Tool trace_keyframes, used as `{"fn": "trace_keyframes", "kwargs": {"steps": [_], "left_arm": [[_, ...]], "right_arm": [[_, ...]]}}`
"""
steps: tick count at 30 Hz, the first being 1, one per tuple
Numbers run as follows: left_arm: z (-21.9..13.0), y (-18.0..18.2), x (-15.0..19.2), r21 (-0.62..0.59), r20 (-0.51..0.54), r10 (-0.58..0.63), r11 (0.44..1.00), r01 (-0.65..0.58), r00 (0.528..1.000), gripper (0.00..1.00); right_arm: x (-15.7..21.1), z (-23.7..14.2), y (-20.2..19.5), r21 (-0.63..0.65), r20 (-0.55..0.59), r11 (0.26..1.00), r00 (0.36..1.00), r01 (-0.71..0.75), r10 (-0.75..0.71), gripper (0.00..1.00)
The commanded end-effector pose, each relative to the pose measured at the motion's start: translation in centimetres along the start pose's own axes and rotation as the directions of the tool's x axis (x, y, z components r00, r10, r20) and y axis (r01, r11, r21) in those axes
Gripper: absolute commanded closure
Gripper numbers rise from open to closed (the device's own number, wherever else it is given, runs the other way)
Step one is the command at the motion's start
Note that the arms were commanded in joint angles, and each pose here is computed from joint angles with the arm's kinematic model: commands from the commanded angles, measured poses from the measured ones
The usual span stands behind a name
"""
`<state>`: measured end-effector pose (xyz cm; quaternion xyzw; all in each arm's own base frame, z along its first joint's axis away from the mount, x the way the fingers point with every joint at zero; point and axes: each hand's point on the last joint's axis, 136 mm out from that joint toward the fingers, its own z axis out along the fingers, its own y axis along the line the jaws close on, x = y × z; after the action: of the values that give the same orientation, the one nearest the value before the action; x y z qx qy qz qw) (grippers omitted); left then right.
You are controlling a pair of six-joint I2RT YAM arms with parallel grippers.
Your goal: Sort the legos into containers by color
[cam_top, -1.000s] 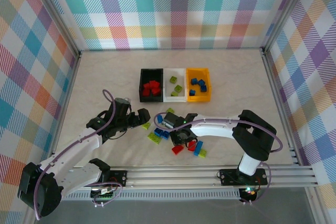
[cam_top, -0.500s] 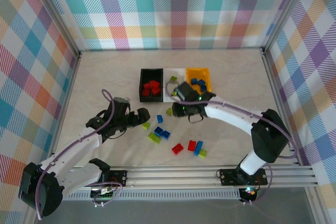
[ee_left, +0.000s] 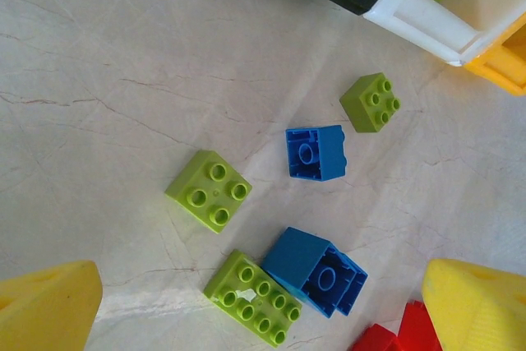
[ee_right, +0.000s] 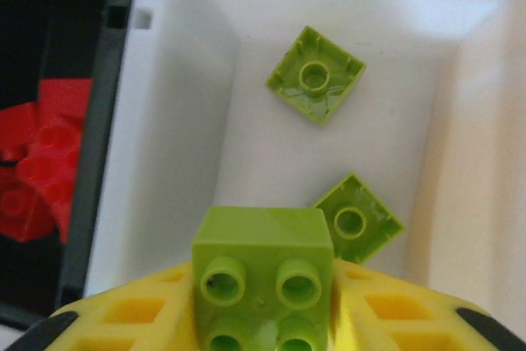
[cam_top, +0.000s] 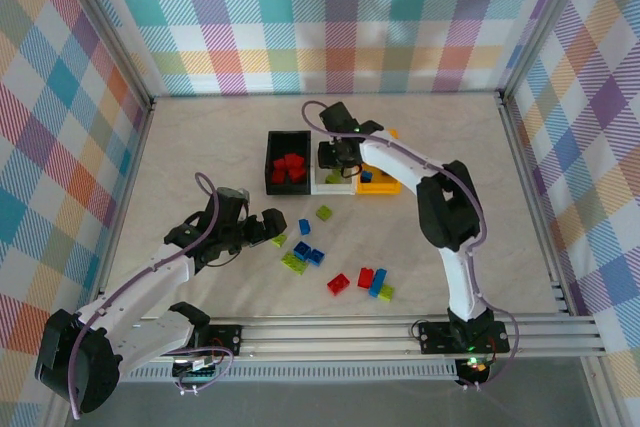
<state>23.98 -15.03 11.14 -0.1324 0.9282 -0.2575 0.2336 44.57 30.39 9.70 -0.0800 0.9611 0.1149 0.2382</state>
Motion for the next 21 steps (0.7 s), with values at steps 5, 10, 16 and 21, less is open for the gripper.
{"fn": "trace_keyframes", "kwargs": {"steps": [5,10,16,21], "left_arm": [[-0.5,-0.2,-0.2,0.015,0.002,0.009,1.000,-0.009,1.000,0.00],[-1.0,-0.3,-0.6,0.009,0.017,0.013,1.000,-0.013,1.000,0.00],[-1.9,-0.2,-1.3,-0.008,0.052,0.010,1.000,-0.009,0.999,0.00],[-2.7,0.6,-1.9,-0.051,0.079,0.006,0.999,-0.002,0.997,0.00]], "right_arm": [[-1.7,-3.4,1.0,-0.048,0.047,0.997,0.997,0.061,-0.058,0.39],[1.0,-6.7,2.1,-0.092,0.075,0.990,0.992,0.111,-0.104,0.34],[9.2,-9.8,5.5,-0.247,0.061,0.946,0.977,0.212,-0.203,0.32],[17.1,-9.1,9.5,-0.323,0.001,0.882,0.932,0.343,-0.362,0.31]]}}
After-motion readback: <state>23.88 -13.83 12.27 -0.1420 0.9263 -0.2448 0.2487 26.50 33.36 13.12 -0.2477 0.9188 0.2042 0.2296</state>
